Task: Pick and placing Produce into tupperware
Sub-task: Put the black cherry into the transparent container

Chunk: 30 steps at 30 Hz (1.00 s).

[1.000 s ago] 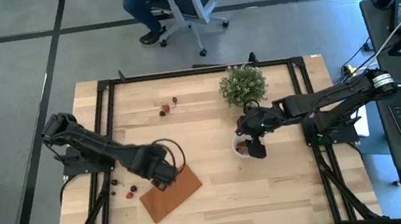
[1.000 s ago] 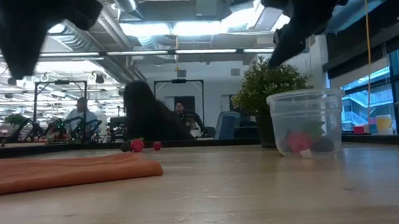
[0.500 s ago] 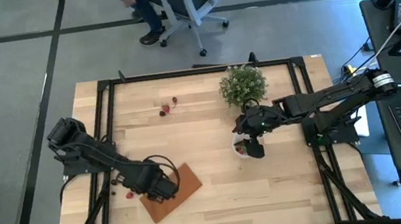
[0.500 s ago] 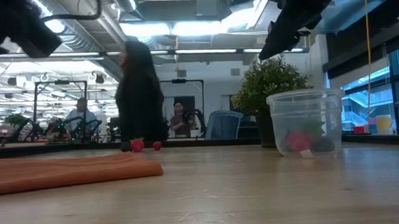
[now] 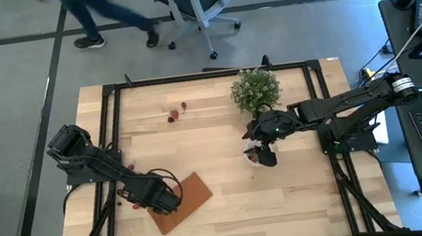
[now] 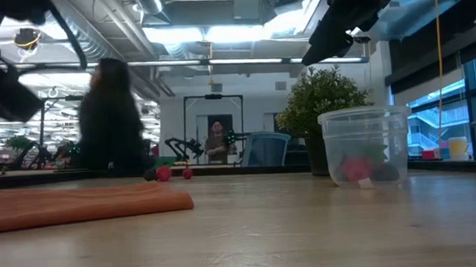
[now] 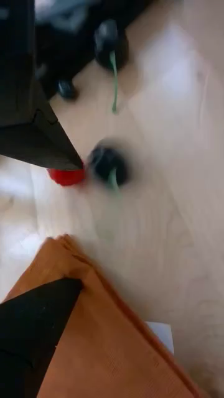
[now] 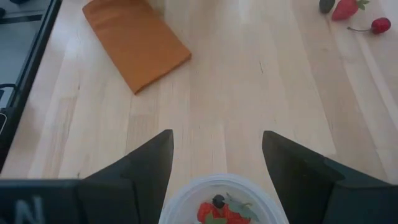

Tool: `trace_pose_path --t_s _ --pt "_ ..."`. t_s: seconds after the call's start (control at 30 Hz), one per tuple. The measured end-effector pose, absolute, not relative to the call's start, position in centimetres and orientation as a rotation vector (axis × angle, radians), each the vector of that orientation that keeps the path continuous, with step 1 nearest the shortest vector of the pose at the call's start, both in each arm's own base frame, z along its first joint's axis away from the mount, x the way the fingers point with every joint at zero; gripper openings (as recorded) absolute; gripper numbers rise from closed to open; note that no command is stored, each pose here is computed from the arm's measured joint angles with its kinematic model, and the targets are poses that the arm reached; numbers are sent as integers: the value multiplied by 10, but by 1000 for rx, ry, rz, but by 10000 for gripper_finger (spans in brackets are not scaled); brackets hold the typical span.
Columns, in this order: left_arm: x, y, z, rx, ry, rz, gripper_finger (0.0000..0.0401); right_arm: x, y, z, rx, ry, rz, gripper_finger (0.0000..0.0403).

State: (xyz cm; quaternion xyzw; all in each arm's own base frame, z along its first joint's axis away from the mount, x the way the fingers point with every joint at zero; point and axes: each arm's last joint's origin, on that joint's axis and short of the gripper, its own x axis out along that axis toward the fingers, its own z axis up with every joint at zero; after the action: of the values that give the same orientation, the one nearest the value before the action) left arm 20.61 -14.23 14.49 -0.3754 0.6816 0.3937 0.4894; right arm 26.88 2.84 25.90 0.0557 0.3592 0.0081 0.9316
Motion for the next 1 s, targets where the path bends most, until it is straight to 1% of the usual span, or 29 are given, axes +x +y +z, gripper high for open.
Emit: trace_pose_path --t_s 0.3,0.53,0.8,1.0 --pt "200 -138 137 -923 1655 986 290 269 28 259 117 736 15 247" --pt "199 -128 140 -966 1618 1137 290 270 27 260 120 721 13 247" --pt "209 -111 148 -1009 1453 1137 290 271 24 261 130 700 -1 247" --pt "210 -105 149 -1002 1467 1152 290 271 24 261 130 700 0 247"
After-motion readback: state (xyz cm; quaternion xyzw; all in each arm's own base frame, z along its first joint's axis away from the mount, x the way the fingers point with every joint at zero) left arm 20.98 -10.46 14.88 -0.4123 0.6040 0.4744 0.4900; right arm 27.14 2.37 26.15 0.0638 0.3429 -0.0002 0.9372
